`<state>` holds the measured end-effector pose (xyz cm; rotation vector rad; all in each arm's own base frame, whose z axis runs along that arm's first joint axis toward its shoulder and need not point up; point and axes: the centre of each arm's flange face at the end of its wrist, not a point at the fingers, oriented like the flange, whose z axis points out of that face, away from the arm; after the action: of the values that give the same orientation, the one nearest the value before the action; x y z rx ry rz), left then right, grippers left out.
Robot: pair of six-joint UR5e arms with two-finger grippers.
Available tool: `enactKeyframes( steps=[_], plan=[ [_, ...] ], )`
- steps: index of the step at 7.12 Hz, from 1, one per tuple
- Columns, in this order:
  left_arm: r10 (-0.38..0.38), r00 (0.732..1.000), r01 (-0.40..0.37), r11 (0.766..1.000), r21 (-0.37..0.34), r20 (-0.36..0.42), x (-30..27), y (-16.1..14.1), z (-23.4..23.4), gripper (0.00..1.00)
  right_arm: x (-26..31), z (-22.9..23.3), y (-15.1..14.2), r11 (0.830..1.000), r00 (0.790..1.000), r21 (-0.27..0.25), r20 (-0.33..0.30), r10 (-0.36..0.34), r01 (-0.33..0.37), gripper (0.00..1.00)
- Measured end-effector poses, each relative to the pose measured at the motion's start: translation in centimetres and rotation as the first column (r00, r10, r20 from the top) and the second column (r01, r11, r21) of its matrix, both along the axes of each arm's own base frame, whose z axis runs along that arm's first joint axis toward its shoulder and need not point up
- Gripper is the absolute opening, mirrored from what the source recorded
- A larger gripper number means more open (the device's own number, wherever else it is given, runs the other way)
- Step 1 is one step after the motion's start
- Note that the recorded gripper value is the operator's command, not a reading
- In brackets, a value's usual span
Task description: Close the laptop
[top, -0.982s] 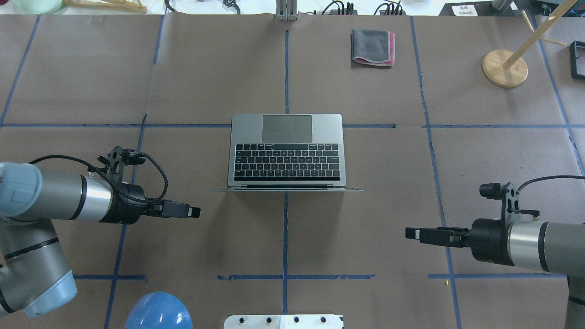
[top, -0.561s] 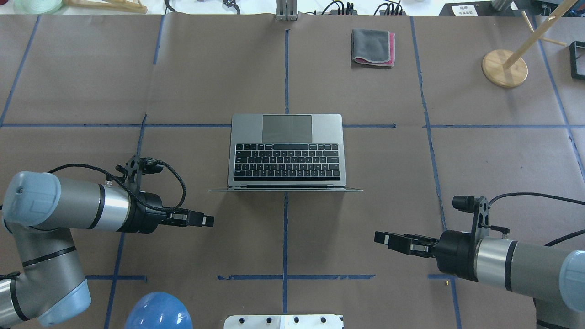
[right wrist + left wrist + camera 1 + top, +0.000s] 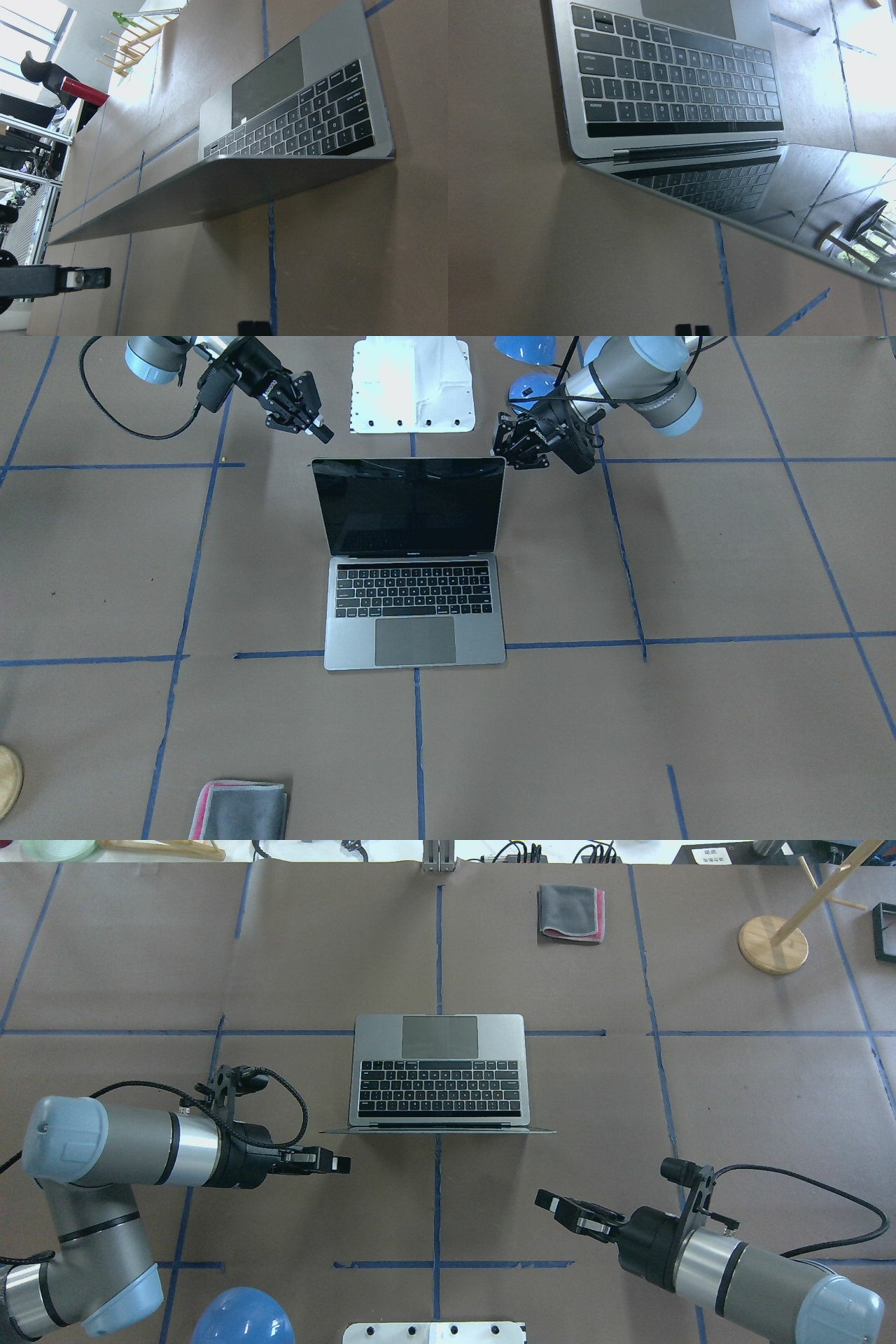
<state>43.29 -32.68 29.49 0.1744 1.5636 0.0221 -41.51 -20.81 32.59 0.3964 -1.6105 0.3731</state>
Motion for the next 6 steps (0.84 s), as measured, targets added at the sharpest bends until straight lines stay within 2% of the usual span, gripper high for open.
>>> enactKeyframes(
  steps=[6],
  plan=[
    [-0.049,0.999,0.048,0.998,-0.027,-0.020,-0.3,-0.4,-0.7,0.00,0.3,-0.8,-1.6,0.994,0.994,-0.010,0.023,0.108,-0.108,0.03]
  ],
)
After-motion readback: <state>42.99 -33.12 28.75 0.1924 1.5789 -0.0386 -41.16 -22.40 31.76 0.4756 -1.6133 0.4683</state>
